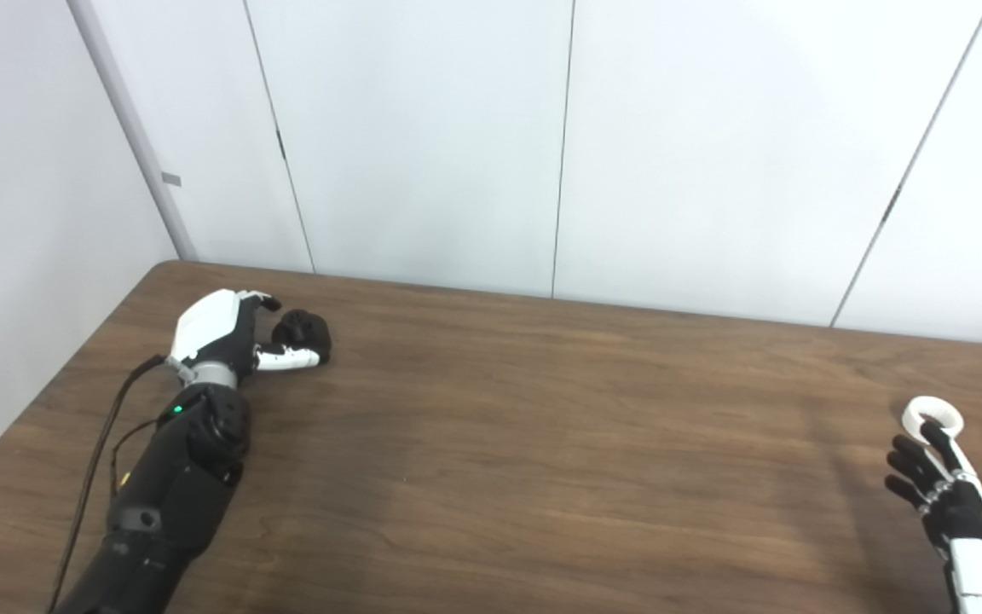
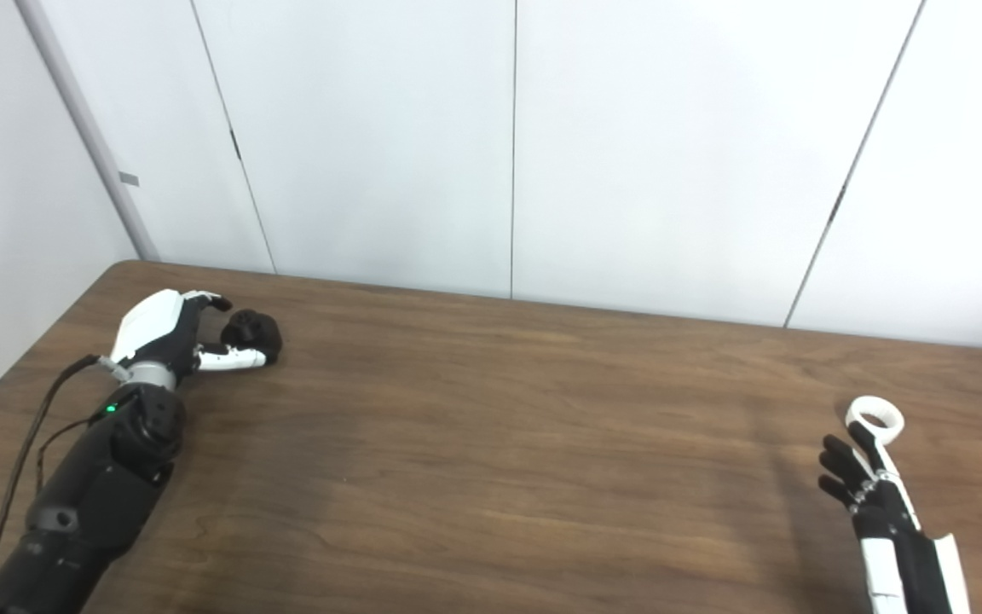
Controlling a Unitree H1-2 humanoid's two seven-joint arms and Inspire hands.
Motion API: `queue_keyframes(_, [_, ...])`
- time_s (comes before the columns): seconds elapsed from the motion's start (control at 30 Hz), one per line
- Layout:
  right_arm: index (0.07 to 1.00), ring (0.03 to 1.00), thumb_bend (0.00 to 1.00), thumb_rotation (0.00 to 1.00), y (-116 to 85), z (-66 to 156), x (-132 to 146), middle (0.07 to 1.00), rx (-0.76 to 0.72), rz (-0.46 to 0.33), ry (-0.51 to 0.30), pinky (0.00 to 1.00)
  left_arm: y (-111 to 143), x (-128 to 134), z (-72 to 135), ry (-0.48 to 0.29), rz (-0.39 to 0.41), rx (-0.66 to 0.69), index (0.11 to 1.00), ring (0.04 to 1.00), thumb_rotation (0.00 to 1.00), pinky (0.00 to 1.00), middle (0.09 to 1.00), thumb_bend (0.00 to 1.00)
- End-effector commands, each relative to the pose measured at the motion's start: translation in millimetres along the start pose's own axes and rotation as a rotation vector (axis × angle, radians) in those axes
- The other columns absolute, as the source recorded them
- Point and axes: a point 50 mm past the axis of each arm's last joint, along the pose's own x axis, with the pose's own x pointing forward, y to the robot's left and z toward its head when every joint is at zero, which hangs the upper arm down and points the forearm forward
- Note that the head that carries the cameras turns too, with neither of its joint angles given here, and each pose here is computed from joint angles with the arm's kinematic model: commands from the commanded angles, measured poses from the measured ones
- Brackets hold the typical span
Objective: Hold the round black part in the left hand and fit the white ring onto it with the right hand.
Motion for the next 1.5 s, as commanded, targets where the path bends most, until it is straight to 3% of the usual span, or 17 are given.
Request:
queue_keyframes(0.0, [0.928,0.868,0.58,1.0,16,-39,-41,0.875,0.036,-0.009,0.166,0.82,35,16,13,-0.033,0.099,0.021,0.792,0.991,0.37,1.0,0.928,0.95])
queue_keyframes(0.83, [0.922,0.853,0.59,1.0,18,-42,-42,0.867,0.046,-0.011,0.158,0.82,28,24,11,0.0,0.04,-0.006,0.727,0.959,0.36,1.0,0.9,0.91])
queue_keyframes(1.47, [0.914,0.848,0.6,1.0,20,-40,-45,0.854,0.016,-0.016,0.169,0.8,32,29,22,-0.034,0.028,-0.034,0.744,0.966,0.34,1.0,0.906,0.91])
